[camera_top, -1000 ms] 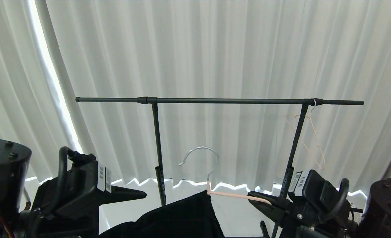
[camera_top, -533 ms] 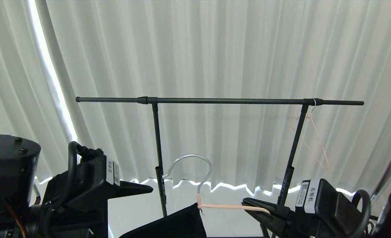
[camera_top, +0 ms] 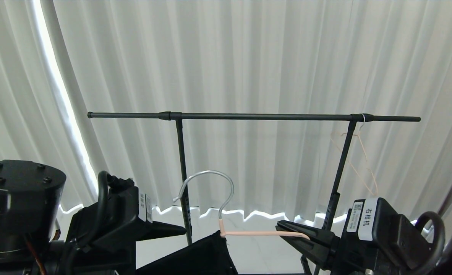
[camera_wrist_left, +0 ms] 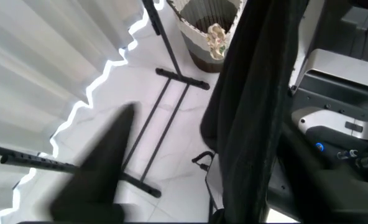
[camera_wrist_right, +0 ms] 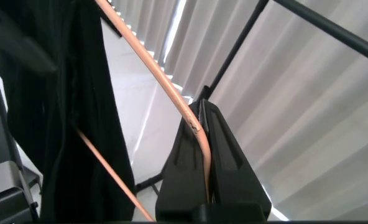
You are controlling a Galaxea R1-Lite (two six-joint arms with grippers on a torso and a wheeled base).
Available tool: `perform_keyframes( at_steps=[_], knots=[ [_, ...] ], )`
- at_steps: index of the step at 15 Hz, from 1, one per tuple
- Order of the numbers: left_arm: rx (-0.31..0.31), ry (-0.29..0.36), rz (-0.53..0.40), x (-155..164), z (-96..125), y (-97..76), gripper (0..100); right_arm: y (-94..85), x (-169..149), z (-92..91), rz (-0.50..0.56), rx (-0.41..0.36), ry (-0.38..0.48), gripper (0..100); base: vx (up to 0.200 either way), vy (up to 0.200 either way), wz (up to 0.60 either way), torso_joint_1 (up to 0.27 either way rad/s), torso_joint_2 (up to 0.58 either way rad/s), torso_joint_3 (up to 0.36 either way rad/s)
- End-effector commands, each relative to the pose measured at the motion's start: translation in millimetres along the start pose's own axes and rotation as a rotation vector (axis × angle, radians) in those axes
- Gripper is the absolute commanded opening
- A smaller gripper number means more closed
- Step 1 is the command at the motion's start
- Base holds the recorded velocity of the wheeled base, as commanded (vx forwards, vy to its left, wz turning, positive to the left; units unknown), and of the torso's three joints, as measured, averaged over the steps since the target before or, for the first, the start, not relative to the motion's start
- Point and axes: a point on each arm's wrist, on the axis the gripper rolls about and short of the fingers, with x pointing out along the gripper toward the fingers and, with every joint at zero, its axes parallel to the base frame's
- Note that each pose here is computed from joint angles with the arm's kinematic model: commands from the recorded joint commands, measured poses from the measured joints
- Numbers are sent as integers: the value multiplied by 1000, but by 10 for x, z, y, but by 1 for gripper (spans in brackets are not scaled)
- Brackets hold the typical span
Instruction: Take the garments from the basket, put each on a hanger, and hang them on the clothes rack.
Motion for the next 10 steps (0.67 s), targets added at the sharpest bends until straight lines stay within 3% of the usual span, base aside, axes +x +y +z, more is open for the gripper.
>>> perform_keyframes(
  at_steps=[1, 7, 8, 10],
  knots=[
    [4, 4, -3, 16, -1, 1, 0, 1, 2, 13, 1, 0, -7, 0, 0, 0, 0, 0, 0, 0],
    [7, 18, -22, 67, -7, -8, 0, -5, -18, -8, -30, -13, 6, 0, 0, 0, 0, 0, 0, 0],
    [8, 17, -21, 67, -5, -7, 0, -6, -15, -12, -35, -13, 8, 100, 0, 0, 0, 0, 0, 0],
    [7, 18, -22, 68, -10, -8, 0, -8, -25, -36, -42, -16, 19, 100, 0, 0, 0, 0, 0, 0]
  ],
)
